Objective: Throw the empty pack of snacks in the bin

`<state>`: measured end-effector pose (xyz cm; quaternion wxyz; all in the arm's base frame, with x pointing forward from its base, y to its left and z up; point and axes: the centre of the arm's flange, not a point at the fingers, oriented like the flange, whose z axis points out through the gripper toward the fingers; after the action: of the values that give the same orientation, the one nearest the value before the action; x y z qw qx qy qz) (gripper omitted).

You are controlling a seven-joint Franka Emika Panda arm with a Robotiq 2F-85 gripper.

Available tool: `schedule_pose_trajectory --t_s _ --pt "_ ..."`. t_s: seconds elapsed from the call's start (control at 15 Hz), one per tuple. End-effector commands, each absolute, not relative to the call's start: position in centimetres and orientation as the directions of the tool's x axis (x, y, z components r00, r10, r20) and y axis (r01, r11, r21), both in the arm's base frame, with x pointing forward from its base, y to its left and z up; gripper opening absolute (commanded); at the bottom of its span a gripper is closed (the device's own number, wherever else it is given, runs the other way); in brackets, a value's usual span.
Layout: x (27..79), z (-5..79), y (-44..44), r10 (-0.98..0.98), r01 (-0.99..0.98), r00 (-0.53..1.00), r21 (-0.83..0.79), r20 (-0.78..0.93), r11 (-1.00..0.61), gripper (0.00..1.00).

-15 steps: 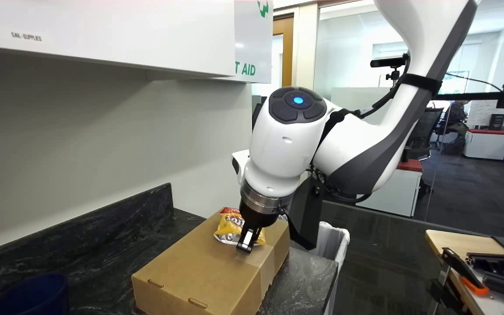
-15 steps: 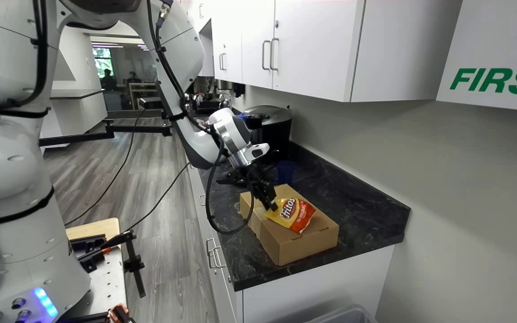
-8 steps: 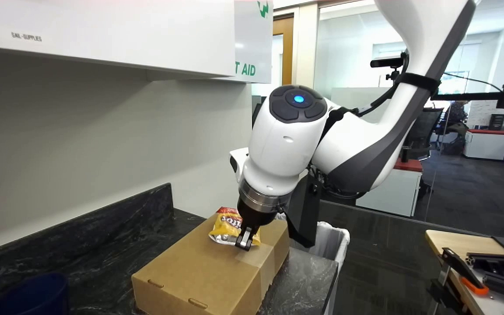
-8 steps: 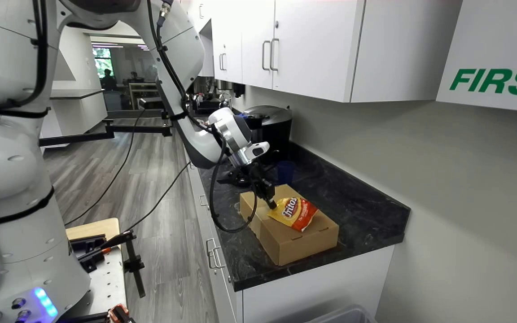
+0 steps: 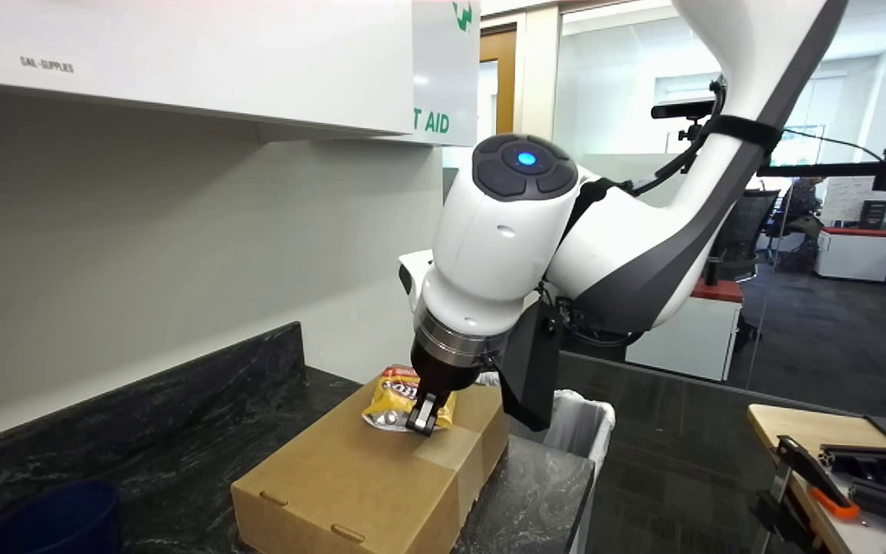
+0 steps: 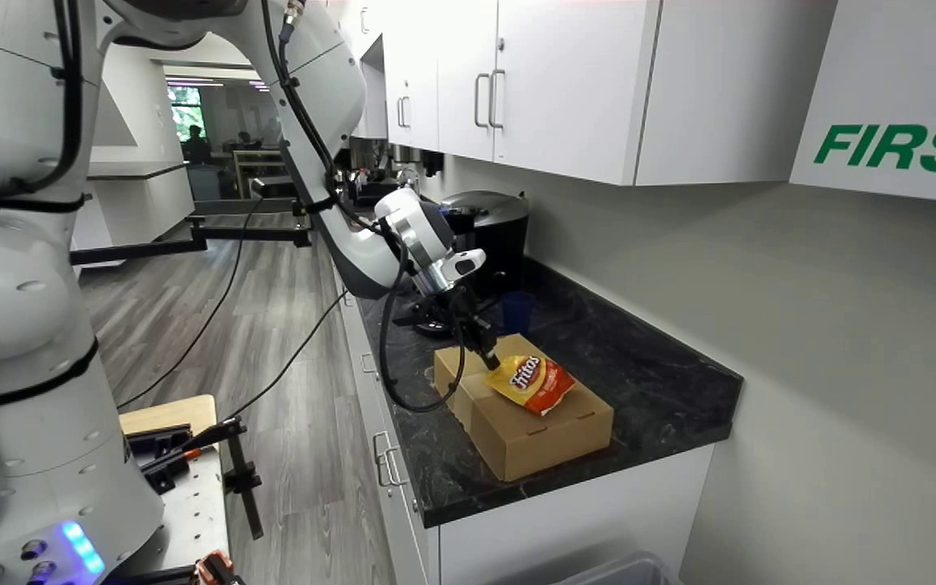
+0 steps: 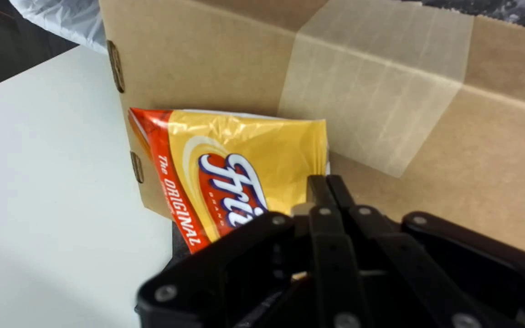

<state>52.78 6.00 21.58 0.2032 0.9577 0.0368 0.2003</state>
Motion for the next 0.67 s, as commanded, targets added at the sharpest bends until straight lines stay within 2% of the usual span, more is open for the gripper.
schedule_pose_trajectory --t_s 0.0,0.33,0.4,0.47,0.6 --pt "50.8 26.3 8.9 0.126 -0.051 0.904 0.393 0.410 -0.918 0.03" --pt "50.0 30.8 13.0 0.111 -0.085 0.891 0.402 0.441 -0.912 0.04" --pt "49.9 31.6 13.7 0.105 -0.096 0.893 0.412 0.439 -0.906 0.29" --pt "49.7 32.2 14.1 0.095 -0.111 0.894 0.421 0.439 -0.900 0.30" --pt "48.9 33.0 15.2 0.087 -0.130 0.898 0.449 0.432 -0.884 0.42"
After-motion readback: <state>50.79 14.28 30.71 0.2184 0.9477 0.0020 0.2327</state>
